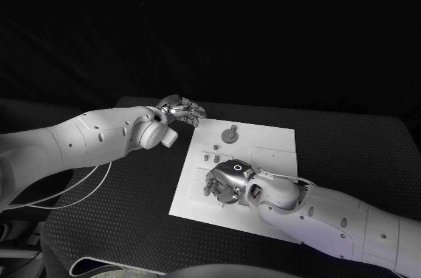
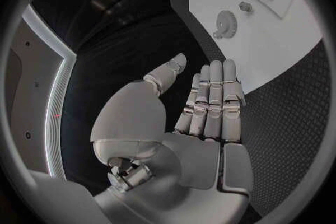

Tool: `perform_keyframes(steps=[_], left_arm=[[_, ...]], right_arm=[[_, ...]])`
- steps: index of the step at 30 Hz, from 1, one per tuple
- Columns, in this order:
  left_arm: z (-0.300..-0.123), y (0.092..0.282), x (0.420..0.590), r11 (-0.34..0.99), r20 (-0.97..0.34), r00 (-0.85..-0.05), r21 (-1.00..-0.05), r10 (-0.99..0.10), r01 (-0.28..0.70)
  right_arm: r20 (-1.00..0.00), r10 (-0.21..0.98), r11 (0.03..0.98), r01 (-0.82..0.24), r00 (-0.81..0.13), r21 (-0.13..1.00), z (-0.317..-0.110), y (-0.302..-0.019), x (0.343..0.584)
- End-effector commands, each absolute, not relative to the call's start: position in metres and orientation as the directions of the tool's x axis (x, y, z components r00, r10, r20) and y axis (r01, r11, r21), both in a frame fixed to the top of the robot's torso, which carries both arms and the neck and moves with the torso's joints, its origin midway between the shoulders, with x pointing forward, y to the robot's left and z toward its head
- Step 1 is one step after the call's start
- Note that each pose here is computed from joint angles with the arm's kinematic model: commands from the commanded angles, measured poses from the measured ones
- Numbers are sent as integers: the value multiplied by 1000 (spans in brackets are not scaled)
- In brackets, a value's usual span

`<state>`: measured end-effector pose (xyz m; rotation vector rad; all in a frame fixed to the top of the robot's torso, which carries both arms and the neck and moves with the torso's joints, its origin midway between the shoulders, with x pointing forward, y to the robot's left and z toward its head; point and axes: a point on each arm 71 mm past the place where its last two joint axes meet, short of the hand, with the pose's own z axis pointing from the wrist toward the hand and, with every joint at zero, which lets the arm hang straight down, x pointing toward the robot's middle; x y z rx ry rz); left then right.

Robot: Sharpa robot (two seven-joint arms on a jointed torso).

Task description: Assemble the parts on the task board

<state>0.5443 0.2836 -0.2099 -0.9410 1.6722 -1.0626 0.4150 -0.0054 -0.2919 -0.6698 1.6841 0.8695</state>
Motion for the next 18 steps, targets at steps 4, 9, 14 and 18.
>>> perform_keyframes(steps=[4, 9, 14, 18], left_arm=[[-209, 281, 544, 334, -287, -306, -936, -908, -115], [-209, 282, 544, 334, -287, -305, -935, -908, -115], [-209, 281, 544, 334, -286, -307, -935, -908, -116], [-209, 282, 544, 335, -287, -305, -935, -908, -116]], right_arm=[[-959, -31, 583, -784, -281, 211, -296, -7, 414], [-958, 0, 586, -776, -288, 234, -295, -8, 415], [-951, 40, 578, -770, -305, 272, -293, -8, 415], [-947, 87, 572, -763, -309, 302, -290, -10, 415]])
